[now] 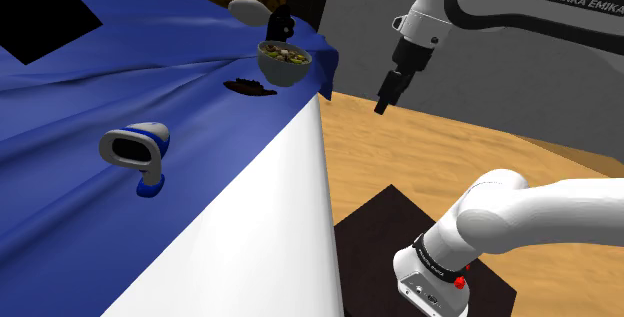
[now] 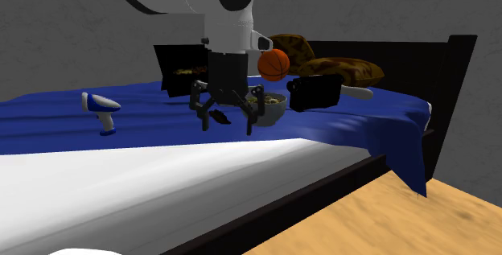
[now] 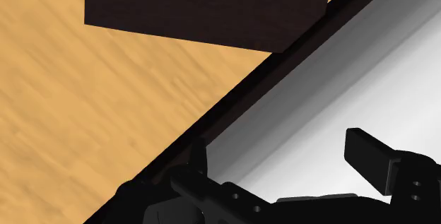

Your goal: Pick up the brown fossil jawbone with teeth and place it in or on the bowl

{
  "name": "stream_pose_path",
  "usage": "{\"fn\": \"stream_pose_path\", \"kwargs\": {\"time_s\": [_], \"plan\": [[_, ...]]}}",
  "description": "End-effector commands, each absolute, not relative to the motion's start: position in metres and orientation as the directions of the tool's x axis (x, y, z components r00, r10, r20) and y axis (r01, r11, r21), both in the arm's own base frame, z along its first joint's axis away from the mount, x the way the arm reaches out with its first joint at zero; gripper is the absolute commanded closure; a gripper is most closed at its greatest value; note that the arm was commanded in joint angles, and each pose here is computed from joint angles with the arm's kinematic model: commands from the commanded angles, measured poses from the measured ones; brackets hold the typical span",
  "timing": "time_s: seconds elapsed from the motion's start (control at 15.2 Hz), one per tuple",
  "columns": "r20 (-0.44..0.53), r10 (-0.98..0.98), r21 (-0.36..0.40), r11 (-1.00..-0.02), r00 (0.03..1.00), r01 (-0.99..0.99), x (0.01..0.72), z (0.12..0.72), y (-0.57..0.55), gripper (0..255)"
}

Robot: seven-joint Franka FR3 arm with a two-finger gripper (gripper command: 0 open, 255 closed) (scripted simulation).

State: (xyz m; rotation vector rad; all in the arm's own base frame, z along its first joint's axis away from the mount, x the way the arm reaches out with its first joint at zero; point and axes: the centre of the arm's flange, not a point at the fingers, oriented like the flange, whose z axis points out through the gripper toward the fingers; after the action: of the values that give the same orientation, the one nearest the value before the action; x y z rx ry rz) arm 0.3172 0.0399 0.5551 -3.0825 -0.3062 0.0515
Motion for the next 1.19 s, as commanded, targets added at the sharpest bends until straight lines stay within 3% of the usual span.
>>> {"fn": "stream_pose_path", "kwargs": {"time_s": [0.0, 1.12], "plan": [[-0.029, 0.197, -0.047, -0.98, 0.98, 0.196, 0.317, 0.555, 0.04, 0], [-0.011, 0.618, 0.025, -0.786, 0.786, 0.618, 0.515, 0.517, 0.13, 0]]}}
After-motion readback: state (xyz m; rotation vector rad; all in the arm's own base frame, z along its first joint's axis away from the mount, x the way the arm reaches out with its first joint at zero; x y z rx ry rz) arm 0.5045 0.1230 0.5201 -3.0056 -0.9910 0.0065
